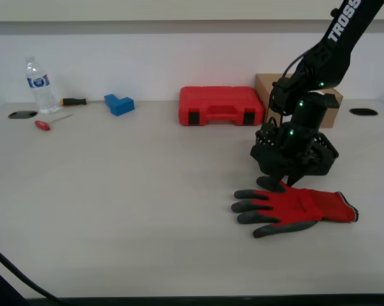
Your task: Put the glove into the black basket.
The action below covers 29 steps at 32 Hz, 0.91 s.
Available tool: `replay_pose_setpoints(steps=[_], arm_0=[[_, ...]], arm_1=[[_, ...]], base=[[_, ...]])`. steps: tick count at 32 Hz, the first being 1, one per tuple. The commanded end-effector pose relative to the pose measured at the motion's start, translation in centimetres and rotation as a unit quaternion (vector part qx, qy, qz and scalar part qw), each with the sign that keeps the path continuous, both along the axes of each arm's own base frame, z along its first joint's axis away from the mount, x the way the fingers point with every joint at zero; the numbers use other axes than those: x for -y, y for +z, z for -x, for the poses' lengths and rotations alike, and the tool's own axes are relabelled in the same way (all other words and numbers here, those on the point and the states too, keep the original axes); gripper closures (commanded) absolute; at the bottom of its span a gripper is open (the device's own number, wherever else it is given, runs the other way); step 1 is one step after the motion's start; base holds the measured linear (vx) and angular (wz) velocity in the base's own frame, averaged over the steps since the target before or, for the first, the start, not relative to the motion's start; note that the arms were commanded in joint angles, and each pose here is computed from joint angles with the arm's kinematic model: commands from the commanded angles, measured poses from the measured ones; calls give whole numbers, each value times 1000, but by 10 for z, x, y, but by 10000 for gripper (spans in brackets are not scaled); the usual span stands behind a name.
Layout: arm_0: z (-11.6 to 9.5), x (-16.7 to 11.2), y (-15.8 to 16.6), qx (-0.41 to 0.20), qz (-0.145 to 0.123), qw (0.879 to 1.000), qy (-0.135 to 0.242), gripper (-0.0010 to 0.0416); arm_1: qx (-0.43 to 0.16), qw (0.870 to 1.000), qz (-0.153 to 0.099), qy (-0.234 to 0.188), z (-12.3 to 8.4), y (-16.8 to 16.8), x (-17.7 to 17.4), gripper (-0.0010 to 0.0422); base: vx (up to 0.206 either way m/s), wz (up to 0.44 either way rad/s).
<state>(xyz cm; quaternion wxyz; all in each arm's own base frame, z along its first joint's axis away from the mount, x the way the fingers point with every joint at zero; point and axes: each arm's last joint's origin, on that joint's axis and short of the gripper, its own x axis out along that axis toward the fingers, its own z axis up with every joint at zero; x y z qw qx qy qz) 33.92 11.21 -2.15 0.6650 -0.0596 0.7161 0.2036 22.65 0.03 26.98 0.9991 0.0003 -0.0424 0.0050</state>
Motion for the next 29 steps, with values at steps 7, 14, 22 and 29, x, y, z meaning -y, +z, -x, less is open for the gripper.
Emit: replay_pose_setpoints(steps=[7, 14, 22, 29], arm_0=[[-1, -3, -26, -49, 19, 999, 5, 233], [-11, -6, -21, -36, 6, 999, 7, 409], [-14, -10, -2, -38, -36, 999, 0, 407], [-31, -14, 63, 50, -58, 997, 3, 407]], arm_1=[[3, 1000, 0, 0, 0, 1, 0, 412], [3, 1000, 0, 0, 0, 1, 0, 412], [3, 1000, 0, 0, 0, 1, 0, 412], [2, 1000, 0, 0, 0, 0, 0, 412]], base=[[0, 0], [0, 0], [0, 0], [0, 0]])
